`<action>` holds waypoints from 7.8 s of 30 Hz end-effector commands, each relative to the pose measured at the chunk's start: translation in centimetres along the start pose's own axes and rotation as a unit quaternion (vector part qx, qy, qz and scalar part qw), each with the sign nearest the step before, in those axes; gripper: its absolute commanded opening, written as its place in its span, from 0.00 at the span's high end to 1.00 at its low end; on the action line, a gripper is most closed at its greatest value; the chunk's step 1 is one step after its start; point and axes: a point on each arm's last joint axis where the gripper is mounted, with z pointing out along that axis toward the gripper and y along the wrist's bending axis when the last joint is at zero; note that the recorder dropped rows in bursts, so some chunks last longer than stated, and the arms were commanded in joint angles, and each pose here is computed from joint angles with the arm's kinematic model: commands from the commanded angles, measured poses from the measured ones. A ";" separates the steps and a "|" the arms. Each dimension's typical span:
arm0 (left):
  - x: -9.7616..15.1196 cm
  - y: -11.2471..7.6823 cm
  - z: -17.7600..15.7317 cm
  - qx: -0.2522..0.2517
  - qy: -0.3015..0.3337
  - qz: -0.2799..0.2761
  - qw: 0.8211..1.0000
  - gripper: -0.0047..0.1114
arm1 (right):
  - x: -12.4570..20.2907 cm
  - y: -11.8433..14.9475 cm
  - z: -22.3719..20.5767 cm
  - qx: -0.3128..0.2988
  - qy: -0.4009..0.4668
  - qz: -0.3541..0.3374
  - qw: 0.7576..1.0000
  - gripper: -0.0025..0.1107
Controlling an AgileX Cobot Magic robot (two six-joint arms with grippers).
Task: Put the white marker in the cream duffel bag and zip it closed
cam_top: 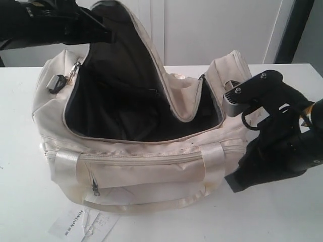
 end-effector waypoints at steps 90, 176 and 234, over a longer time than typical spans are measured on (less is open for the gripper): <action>5.8 16.7 0.3 0.073 0.231 -0.377 0.894 0.41 | -22.3 13.7 9.0 -0.035 -0.278 -0.341 0.897 0.60; 8.1 16.7 3.2 0.147 0.194 -0.411 0.878 0.96 | -22.7 12.4 18.2 -0.049 -0.308 -0.182 0.933 0.71; 8.1 16.8 3.3 0.146 0.190 -0.401 0.884 0.96 | -20.4 11.8 13.2 -0.141 -0.115 -0.092 0.979 0.98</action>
